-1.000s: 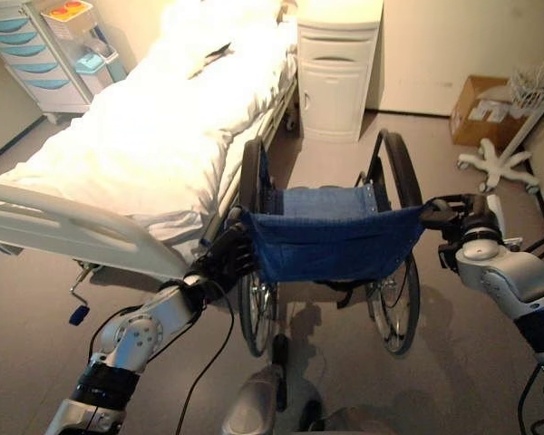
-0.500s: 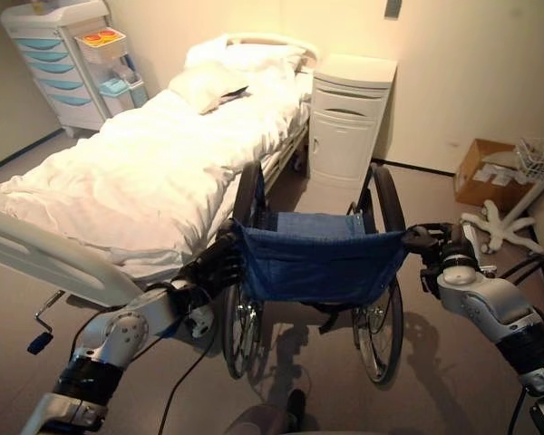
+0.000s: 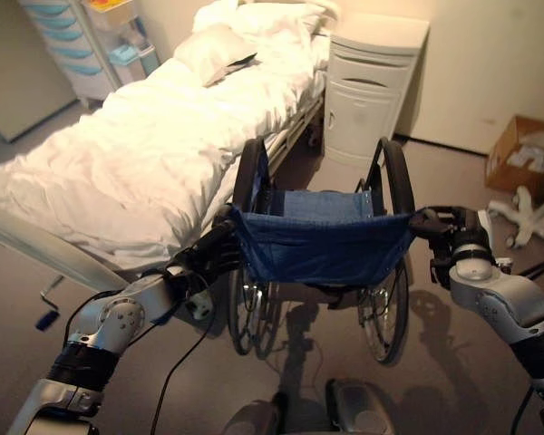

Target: Push the wheelchair next to the bed

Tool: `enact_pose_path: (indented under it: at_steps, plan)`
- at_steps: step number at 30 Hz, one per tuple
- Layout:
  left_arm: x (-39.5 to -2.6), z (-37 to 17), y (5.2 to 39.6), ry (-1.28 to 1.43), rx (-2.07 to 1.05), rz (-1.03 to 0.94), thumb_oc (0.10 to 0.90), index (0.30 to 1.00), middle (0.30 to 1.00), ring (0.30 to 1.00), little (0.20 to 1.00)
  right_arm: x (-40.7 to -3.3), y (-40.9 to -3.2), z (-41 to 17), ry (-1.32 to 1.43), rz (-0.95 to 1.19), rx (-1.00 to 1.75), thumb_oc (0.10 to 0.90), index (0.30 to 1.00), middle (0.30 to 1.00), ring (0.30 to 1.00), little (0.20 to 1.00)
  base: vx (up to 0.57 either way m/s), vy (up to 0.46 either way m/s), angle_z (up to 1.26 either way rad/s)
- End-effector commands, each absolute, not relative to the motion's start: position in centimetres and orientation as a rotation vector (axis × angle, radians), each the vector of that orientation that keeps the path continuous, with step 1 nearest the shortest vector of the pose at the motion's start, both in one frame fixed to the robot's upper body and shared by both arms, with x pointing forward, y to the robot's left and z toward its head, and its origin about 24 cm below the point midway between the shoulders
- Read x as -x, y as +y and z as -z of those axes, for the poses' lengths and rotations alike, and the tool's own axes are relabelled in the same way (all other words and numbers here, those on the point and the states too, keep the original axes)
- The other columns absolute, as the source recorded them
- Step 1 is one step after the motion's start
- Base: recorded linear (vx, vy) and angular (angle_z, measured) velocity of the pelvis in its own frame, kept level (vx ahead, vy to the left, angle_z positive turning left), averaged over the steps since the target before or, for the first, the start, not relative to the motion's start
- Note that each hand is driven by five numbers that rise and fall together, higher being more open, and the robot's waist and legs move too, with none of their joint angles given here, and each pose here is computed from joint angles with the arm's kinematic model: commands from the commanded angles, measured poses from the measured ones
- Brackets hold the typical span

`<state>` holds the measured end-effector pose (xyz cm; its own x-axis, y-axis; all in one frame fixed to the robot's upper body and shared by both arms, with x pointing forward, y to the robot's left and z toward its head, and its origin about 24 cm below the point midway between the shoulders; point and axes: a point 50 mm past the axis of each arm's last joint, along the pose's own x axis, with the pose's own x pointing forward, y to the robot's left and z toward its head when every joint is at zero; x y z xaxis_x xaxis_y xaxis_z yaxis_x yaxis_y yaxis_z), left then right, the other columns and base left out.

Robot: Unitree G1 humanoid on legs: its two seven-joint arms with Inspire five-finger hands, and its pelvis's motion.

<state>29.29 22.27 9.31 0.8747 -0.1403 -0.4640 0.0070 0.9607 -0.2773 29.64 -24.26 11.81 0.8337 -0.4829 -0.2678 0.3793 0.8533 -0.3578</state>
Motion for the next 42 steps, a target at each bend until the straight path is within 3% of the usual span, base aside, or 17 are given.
enact_pose_path:
  at_steps: [1, 30, 31, 32, 33, 34, 35, 42]
  plan:
    - [-31.3, -14.5, 19.3, 0.22, 0.42, 0.152, 0.4, 0.3, 0.3, 0.3, 0.3, -31.1, -12.4, -19.4, 0.027, -0.195, -0.009, 0.4, 0.3, 0.3, 0.3, 0.3, 0.09, -0.088, 0.35]
    - [-31.0, -14.3, 18.7, 0.22, 0.417, 0.171, 0.4, 0.3, 0.3, 0.3, 0.3, -30.9, -14.2, -16.5, 0.076, -0.046, -0.02, 0.4, 0.3, 0.3, 0.3, 0.3, 0.03, 0.039, 0.05]
    - [-31.0, -14.4, 18.7, 0.218, 0.416, 0.169, 0.4, 0.3, 0.3, 0.3, 0.3, -30.9, -14.2, -16.5, 0.076, -0.044, -0.02, 0.425, 0.338, 0.338, 0.338, 0.338, 0.0, 0.0, 0.0]
    - [-31.0, -14.6, 18.9, 0.207, 0.41, 0.16, 0.4, 0.3, 0.3, 0.3, 0.3, -30.9, -14.4, -16.5, 0.074, -0.034, -0.017, 0.579, 0.568, 0.568, 0.568, 0.568, 0.0, 0.0, 0.0]
    - [-31.0, -14.7, 19.0, 0.204, 0.407, 0.157, 0.428, 0.342, 0.342, 0.342, 0.342, -30.9, -14.5, -16.6, 0.072, -0.029, -0.017, 0.61, 0.615, 0.615, 0.615, 0.615, 0.0, 0.0, 0.0]
    - [-31.1, -15.0, 19.2, 0.194, 0.393, 0.143, 0.695, 0.742, 0.742, 0.742, 0.742, -30.9, -14.7, -16.6, 0.069, -0.013, -0.014, 0.8, 0.9, 0.9, 0.9, 0.9, 0.0, 0.0, 0.0]
    - [-31.1, -15.3, 19.5, 0.182, 0.373, 0.13, 0.8, 0.9, 0.9, 0.9, 0.9, -31.0, -14.9, -16.7, 0.062, 0.006, -0.012, 0.8, 0.9, 0.9, 0.9, 0.9, 0.0, 0.0, 0.0]
    - [-30.8, -17.4, 21.6, 0.107, 0.263, 0.055, 0.8, 0.9, 0.9, 0.9, 0.9, -30.8, -17.1, -17.9, 0.023, 0.099, 0.03, 0.8, 0.9, 0.9, 0.9, 0.9, -0.02, 0.002, 0.01]
